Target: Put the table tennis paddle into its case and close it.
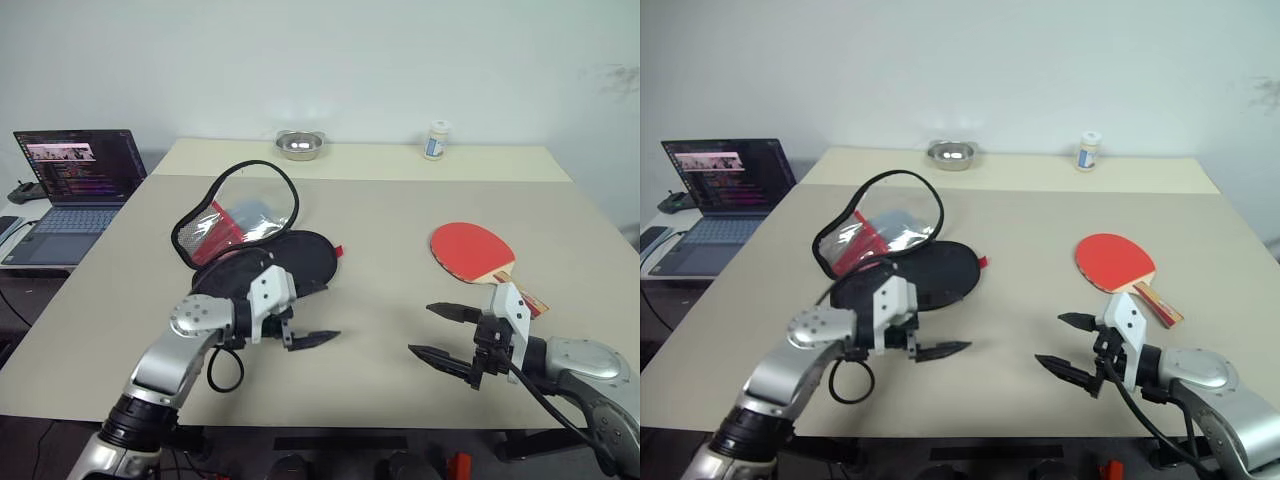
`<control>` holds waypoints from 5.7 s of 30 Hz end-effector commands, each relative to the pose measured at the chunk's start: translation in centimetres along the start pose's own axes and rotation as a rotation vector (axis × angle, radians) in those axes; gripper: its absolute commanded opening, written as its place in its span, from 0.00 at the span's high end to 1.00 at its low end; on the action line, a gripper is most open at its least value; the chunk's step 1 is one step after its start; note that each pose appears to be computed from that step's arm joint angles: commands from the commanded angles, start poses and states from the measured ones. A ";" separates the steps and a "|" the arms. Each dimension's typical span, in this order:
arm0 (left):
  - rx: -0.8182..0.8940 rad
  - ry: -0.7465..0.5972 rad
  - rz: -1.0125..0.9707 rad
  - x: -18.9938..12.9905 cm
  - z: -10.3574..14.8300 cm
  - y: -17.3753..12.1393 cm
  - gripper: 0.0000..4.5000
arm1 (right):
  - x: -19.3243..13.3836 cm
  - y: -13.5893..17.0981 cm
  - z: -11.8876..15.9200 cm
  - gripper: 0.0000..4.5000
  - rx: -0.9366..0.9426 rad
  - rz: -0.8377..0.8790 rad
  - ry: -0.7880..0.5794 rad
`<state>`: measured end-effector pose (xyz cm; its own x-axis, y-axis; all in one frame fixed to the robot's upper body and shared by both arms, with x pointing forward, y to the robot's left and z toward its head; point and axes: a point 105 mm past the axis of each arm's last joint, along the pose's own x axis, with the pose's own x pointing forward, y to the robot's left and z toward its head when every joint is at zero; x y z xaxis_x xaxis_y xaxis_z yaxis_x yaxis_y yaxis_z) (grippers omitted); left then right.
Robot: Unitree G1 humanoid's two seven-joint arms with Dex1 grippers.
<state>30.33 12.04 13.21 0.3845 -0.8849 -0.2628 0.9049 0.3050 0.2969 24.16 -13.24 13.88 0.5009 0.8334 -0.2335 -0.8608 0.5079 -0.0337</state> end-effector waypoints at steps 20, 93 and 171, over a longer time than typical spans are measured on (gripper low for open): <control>0.032 0.451 0.056 -9.5 -6.2 6.5 0.00 | 1.3 0.5 8.1 0.00 -0.114 0.041 -0.170; -0.116 -0.006 -0.085 -2.8 2.0 3.9 0.05 | 8.7 -1.4 -1.9 0.00 0.345 -0.196 0.157; -0.068 -0.058 -0.261 0.4 2.2 0.6 0.04 | -0.1 -9.5 3.3 0.00 0.183 -0.428 0.042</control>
<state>30.67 11.27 14.88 0.1244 -0.9510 -0.2831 0.9872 0.0900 0.1314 33.09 -17.44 15.27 0.7854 0.5035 -0.3601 -0.5159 0.8539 0.0686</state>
